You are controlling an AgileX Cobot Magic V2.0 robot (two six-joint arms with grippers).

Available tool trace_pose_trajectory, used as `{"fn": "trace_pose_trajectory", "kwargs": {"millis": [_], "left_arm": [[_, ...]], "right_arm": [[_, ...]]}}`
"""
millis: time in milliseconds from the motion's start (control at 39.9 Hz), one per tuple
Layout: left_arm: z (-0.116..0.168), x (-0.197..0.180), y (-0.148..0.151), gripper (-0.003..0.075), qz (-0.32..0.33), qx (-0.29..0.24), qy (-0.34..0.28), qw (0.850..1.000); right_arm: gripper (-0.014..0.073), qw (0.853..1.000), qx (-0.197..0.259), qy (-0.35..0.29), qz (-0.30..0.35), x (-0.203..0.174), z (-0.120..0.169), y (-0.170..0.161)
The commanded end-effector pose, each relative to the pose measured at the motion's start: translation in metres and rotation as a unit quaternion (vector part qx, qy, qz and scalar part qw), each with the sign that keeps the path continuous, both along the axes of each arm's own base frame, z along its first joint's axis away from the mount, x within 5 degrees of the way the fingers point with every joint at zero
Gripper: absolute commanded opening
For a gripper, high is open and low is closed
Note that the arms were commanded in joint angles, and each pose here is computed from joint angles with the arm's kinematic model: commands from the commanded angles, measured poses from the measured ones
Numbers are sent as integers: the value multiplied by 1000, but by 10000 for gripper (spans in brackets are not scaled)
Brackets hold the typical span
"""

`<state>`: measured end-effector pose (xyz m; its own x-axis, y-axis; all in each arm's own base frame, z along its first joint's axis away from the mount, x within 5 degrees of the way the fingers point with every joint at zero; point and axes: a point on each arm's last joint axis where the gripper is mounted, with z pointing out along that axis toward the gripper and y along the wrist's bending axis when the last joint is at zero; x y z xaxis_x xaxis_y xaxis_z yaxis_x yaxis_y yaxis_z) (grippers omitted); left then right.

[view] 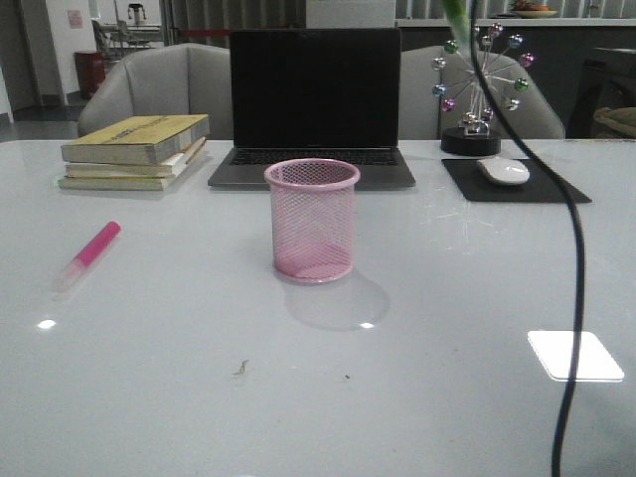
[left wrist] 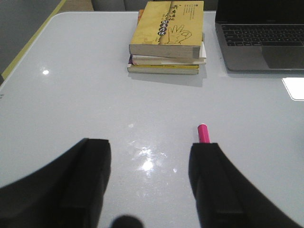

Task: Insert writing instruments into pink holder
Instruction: 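Lift the green marker and carry it over the pink holder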

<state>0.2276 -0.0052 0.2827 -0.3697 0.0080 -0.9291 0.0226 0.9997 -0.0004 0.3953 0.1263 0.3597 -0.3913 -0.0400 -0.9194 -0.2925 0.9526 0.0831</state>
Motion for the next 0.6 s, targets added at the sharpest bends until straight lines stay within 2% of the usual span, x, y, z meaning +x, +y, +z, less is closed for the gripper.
{"fn": "trace_pose_trajectory", "kwargs": {"millis": [0,275,576], "left_arm": [[22,4,0,437,2,-5,-67,998],[22,4,0,437,2,-5,-67,998],[22,4,0,437,3,-5,-67,998]], "right_arm": [[59,990,41,-133,15,-17,39,14],[59,970,83,-225,46,-39,-10,49],[59,958,100,-259,67,-32,-62,83]]}}
